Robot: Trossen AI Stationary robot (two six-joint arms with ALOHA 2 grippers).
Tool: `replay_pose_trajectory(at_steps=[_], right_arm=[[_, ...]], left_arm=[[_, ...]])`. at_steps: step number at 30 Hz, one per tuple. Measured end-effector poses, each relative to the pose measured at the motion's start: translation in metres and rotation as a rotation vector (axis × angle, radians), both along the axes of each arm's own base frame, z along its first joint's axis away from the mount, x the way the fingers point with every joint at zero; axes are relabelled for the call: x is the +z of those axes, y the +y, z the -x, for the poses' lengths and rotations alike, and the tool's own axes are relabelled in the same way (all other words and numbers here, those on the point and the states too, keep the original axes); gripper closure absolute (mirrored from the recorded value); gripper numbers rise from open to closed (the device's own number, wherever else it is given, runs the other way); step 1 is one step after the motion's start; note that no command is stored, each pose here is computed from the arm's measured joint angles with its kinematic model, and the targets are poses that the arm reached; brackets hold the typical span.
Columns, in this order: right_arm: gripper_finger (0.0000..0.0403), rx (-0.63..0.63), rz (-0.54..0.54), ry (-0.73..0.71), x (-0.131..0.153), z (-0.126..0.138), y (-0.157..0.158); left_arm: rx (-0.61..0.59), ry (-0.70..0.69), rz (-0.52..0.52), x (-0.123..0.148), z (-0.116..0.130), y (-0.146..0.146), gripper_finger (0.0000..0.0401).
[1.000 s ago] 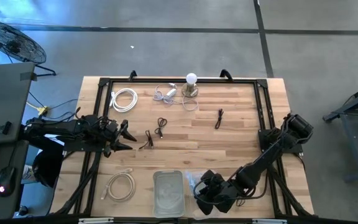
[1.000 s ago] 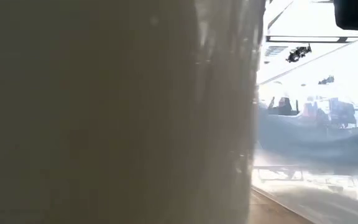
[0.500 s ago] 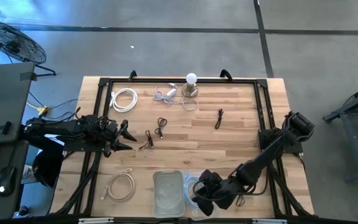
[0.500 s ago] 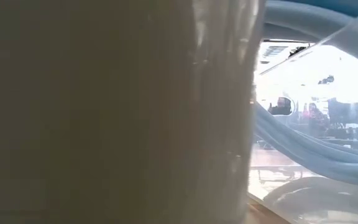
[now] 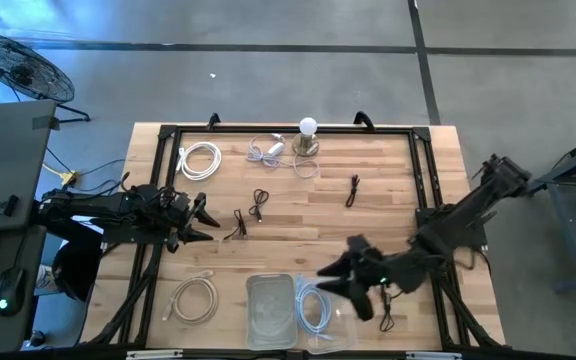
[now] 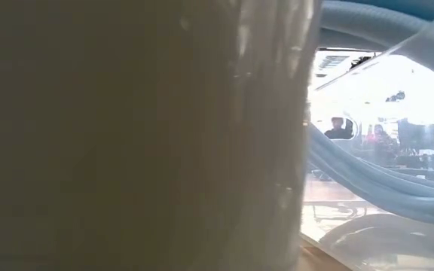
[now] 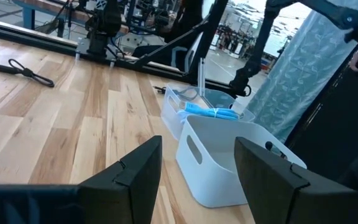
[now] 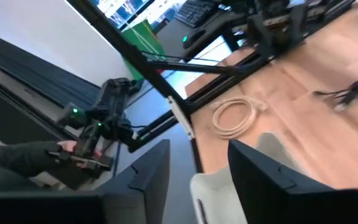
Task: Pick & Place USB Port
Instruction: Put the black charger cable into the gray bin
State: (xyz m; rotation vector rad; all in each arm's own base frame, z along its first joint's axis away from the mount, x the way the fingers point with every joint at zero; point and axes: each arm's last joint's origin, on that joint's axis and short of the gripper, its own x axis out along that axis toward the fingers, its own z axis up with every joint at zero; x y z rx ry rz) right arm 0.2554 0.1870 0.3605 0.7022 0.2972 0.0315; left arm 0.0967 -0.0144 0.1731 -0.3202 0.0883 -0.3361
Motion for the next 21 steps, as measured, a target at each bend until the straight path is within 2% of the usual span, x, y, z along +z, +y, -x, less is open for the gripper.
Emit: replay_pose_trajectory(at_steps=[5,8,13,16,21], right_arm=[[0.0285,0.001,0.039,0.021,0.015,0.027,-0.013],[0.0298,0.018,0.052,0.007,0.021,0.034,-0.017],[0.0310,0.150,0.039,0.059,0.018,0.036,-0.015],[0.0313,0.190,-0.028,0.223,0.006,0.041,-0.016],[0.0306,0.057,-0.118,0.640,-0.023,0.061,-0.029]], left_arm=[[0.000,0.001,0.004,0.000,0.000,0.000,0.0203],[0.008,0.002,0.004,0.000,0.000,0.000,0.0203],[0.058,0.003,0.001,-0.001,-0.001,0.002,0.0203],[0.083,0.005,0.001,-0.001,-0.001,0.002,0.0203],[0.130,0.010,0.012,-0.001,-0.001,0.004,0.0203]])
